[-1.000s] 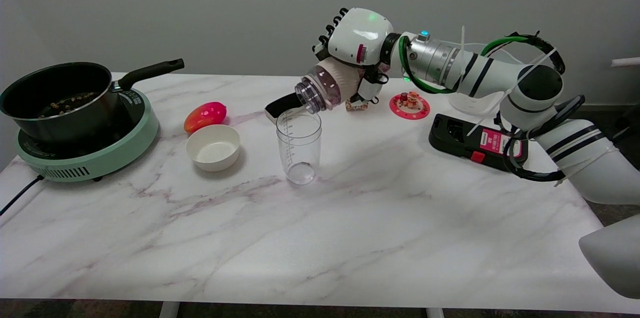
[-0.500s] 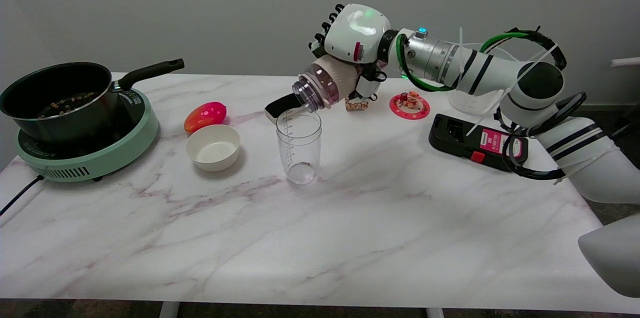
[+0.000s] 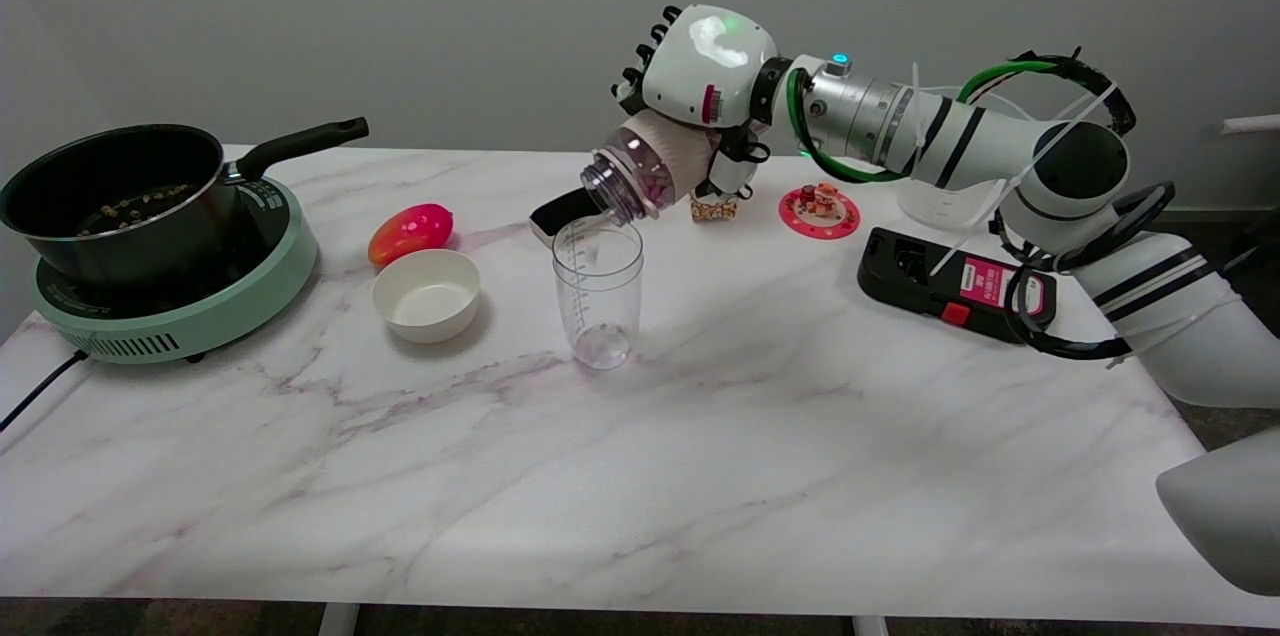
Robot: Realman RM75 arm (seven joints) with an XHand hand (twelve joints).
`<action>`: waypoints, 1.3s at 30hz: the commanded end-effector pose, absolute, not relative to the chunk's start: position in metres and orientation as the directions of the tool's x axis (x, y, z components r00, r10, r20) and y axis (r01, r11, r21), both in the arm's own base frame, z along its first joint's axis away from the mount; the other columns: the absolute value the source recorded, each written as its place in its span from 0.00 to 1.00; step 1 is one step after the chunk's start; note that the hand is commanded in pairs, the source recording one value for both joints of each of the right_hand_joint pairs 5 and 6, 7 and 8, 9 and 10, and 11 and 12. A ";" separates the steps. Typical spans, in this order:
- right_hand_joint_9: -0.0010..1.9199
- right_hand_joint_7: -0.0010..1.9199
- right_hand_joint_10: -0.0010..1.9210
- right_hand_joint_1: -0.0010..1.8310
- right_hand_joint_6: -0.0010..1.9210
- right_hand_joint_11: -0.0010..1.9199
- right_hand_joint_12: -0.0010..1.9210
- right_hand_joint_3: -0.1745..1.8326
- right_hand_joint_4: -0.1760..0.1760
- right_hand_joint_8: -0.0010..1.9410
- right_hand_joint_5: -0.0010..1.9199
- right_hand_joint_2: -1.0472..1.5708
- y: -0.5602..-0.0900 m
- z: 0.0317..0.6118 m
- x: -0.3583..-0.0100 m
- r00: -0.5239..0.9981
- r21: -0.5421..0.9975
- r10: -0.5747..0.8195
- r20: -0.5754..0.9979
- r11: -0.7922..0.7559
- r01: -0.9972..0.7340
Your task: Pour the contents of the bottle into the measuring cup.
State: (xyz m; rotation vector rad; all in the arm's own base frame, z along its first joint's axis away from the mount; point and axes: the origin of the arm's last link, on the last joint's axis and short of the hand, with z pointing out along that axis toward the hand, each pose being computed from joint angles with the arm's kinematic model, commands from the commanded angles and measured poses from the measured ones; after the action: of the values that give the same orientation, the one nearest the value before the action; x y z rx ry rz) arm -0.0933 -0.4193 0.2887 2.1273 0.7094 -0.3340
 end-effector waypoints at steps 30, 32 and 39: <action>0.75 0.83 0.75 0.82 0.95 0.64 0.64 0.51 0.50 0.82 0.95 0.80 -0.415 0.279 -0.080 0.753 0.578 0.416 -0.510 -0.482 0.658; 0.75 0.83 0.75 0.82 0.95 0.64 0.64 0.51 0.50 0.82 0.95 0.80 -0.415 0.279 -0.081 0.754 0.578 0.414 -0.511 -0.483 0.657; 0.75 0.83 0.75 0.82 0.95 0.64 0.64 0.51 0.50 0.82 0.95 0.80 -0.417 0.281 -0.080 0.750 0.578 0.411 -0.518 -0.478 0.661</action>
State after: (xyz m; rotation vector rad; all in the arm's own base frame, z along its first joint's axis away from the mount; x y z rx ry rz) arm -0.0818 -0.4155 0.2807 2.1394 0.7920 -0.3791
